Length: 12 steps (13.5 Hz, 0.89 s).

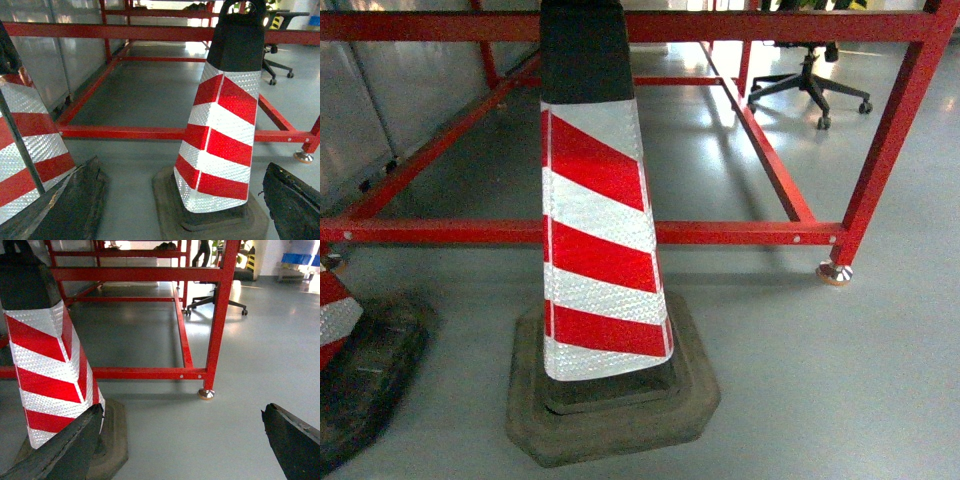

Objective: Pick blue part to blue bin on bottom shelf

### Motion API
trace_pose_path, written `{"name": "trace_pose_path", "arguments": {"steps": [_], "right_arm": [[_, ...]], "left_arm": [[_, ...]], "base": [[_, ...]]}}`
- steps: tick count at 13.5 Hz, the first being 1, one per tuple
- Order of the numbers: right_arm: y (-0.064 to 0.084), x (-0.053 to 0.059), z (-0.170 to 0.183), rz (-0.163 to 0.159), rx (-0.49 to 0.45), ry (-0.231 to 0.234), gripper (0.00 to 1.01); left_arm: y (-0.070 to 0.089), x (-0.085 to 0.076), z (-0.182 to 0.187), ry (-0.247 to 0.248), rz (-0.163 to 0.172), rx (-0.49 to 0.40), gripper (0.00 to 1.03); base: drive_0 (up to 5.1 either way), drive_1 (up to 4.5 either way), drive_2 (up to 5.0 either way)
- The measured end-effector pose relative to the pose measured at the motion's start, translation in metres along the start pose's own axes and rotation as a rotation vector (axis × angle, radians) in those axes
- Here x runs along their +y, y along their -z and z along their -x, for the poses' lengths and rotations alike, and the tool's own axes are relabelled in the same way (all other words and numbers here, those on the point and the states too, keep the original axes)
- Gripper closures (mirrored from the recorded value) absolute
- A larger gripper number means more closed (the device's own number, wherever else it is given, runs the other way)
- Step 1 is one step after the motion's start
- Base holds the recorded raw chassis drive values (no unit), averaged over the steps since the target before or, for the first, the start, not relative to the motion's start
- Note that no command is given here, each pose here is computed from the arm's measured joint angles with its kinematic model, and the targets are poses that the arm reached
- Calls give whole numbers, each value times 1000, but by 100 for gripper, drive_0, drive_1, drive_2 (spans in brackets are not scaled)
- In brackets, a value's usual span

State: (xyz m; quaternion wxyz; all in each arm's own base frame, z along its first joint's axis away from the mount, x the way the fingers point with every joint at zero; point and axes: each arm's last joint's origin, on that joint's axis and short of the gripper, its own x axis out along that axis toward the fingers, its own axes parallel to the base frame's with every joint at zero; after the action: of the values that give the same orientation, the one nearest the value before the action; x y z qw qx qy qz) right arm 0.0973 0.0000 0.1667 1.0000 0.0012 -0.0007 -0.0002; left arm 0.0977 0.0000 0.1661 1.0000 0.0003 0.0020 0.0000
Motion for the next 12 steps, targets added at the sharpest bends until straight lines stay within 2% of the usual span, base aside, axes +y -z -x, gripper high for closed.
{"name": "trace_pose_path", "arguments": {"steps": [12], "right_arm": [[0, 0, 0, 0, 0, 0, 3]], "left_arm": [[0, 0, 0, 0, 0, 0, 5]], "base": [[0, 0, 0]]}}
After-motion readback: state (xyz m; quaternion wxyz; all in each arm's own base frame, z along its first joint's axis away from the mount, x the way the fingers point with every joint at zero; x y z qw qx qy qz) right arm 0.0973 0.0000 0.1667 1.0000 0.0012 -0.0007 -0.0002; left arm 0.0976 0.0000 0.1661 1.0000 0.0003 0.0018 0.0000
